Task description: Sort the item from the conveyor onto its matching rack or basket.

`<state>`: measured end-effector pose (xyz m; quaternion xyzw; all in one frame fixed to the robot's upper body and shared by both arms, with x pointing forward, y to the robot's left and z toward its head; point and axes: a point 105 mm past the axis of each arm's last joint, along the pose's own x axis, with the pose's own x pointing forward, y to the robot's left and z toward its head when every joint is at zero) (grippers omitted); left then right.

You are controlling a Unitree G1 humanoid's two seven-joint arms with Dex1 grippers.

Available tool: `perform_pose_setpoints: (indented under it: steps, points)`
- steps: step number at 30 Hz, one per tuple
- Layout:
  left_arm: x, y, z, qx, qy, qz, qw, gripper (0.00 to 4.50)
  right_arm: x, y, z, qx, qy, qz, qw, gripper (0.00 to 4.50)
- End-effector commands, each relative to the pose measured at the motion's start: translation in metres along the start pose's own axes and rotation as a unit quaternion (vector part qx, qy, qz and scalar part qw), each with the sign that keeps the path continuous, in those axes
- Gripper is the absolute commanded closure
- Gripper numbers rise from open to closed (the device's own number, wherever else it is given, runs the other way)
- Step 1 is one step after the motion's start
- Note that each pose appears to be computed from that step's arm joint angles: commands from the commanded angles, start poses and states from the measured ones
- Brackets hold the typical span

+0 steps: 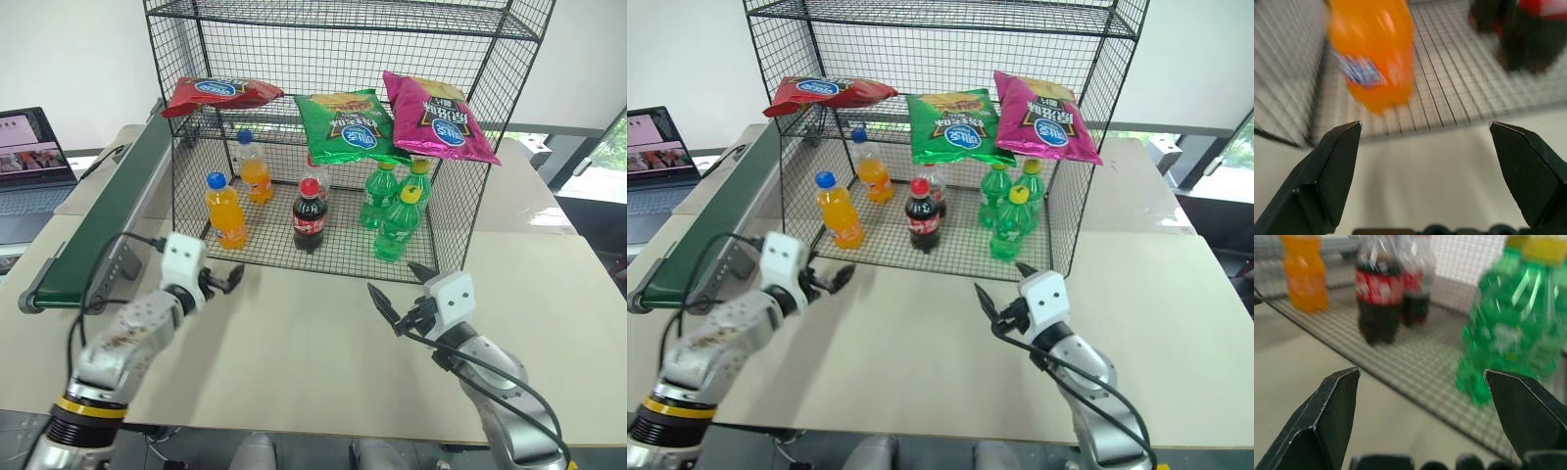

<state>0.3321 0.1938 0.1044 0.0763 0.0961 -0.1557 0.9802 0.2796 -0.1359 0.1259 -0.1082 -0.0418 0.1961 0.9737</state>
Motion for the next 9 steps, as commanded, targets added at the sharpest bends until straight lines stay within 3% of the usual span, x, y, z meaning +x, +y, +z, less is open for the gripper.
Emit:
perform_pose_setpoints:
  steps: [1, 9]
  points:
    - [0.002, -0.011, 0.011, 0.034, -0.053, -0.019, 0.998, 0.03, -0.001, -0.016, 0.000, -0.008, 0.001, -0.077, 0.997, 0.00]
    - [0.010, -0.027, 0.006, 0.029, -0.050, -0.048, 0.997, 0.03, -0.002, -0.025, -0.009, -0.006, 0.016, -0.119, 0.993, 0.00]
